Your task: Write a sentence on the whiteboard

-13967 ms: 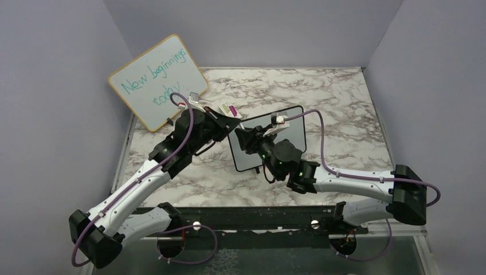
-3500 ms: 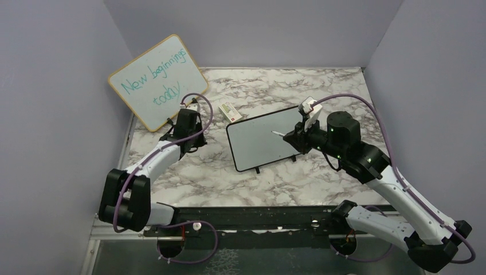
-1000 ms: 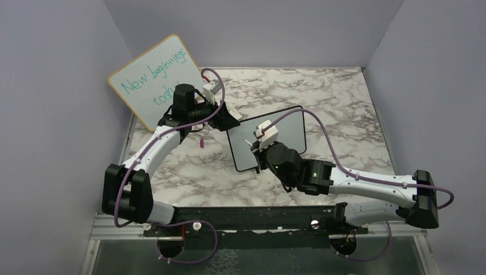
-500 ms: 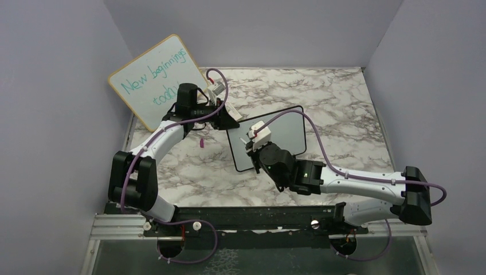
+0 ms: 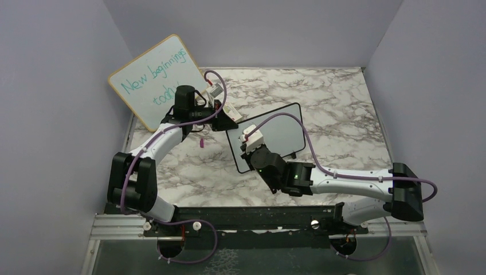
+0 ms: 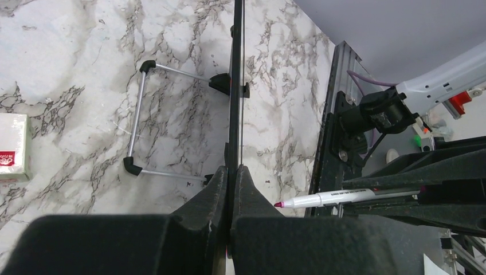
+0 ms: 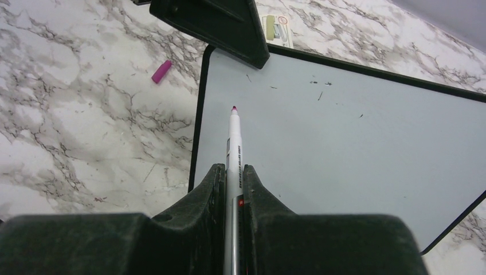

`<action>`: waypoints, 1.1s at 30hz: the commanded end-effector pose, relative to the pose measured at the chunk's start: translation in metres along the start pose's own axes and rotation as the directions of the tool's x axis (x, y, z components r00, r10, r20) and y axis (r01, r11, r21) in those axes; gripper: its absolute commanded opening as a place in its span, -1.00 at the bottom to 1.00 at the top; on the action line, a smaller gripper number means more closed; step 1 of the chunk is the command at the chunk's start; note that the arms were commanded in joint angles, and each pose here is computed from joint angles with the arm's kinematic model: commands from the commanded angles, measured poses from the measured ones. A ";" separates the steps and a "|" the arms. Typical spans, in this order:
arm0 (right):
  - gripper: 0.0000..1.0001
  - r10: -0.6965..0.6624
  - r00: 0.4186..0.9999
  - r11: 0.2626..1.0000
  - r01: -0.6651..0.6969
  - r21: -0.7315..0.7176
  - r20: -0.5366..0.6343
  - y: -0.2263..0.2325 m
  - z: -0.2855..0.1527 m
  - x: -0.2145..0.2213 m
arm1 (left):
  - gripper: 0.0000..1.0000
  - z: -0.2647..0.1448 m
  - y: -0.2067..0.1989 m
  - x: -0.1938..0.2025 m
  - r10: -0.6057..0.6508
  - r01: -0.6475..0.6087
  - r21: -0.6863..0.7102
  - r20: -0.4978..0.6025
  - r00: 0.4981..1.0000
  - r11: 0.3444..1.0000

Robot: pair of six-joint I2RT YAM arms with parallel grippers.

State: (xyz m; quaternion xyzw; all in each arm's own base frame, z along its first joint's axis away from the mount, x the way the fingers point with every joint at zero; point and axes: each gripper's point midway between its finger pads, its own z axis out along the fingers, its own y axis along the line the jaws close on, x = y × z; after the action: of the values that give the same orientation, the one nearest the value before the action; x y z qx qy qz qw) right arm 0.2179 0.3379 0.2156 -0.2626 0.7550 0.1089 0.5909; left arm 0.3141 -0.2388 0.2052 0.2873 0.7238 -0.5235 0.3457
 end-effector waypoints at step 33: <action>-0.99 0.027 0.999 0.996 -0.029 0.081 0.036 0.016 0.018 -0.026 | -1.00 -0.009 0.001 0.011 0.049 -0.050 -0.034 -0.007 0.999 0.998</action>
State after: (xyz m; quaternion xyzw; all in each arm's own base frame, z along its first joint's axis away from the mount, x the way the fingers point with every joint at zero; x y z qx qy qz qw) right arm 0.2280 0.3626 0.2248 -0.2396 0.7509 0.0926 0.6084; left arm 0.3092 -0.2338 0.2026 0.3051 0.7171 -0.5088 0.3658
